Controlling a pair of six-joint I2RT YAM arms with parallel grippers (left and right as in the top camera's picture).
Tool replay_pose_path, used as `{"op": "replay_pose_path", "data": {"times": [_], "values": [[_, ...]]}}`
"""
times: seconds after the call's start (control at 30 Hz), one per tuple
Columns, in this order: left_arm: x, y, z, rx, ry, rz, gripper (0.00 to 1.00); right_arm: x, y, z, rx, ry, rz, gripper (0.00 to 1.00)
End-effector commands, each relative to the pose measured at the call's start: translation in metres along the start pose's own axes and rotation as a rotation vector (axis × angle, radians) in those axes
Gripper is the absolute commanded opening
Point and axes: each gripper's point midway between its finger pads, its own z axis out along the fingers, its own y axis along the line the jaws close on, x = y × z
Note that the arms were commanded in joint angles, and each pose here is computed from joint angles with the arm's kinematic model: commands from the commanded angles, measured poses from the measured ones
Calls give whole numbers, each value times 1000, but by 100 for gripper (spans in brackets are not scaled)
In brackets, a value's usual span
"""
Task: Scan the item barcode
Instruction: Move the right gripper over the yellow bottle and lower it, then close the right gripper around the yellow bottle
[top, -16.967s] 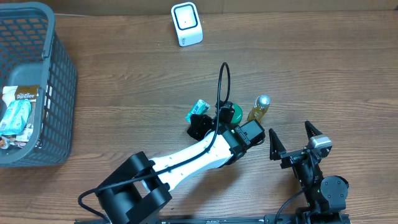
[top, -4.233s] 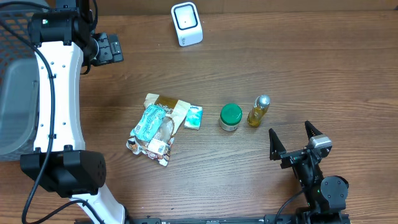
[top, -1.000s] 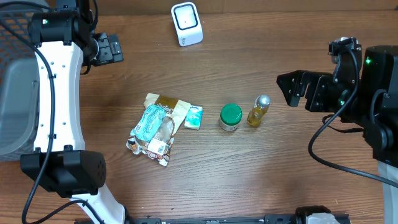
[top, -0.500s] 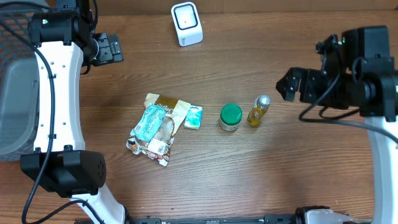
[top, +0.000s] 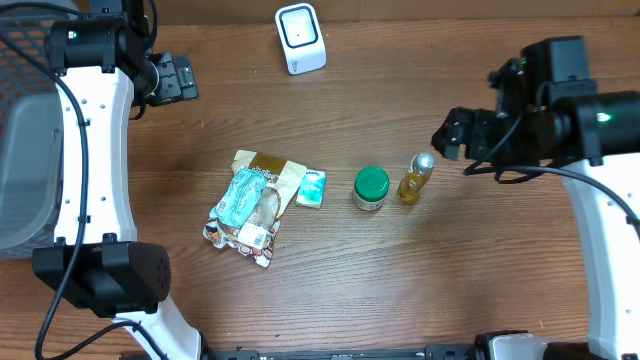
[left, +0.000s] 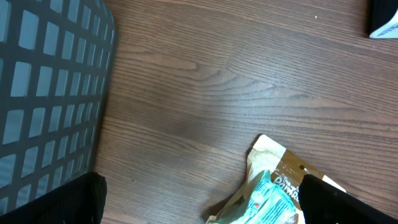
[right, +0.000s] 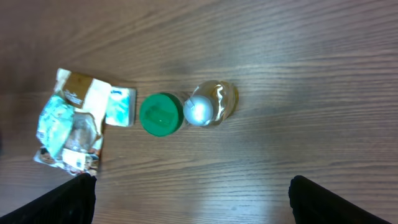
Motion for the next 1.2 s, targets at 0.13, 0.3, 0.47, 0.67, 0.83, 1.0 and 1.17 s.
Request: {"op": "replay_pose_path", "data": {"times": [0.13, 0.3, 0.47, 0.67, 0.83, 1.0, 1.17], "values": [[-4, 2, -10, 3, -29, -17, 100, 7, -5, 43, 50, 31, 2, 96], [-4, 2, -10, 3, -29, -17, 100, 6, -3, 68, 63, 9, -19, 96], [-4, 2, -10, 3, -29, -17, 100, 9, 3, 94, 70, -13, -66, 96], [-4, 2, -10, 3, -29, -16, 100, 5, -13, 109, 186, -77, -12, 95], [-4, 2, -10, 3, -29, -16, 100, 7, -14, 118, 176, -82, 62, 95], [-4, 2, -10, 3, -29, -16, 100, 10, -16, 128, 176, -73, 93, 92], [-4, 2, -10, 3, -29, -16, 100, 22, -19, 137, 184, -46, 135, 82]]}}
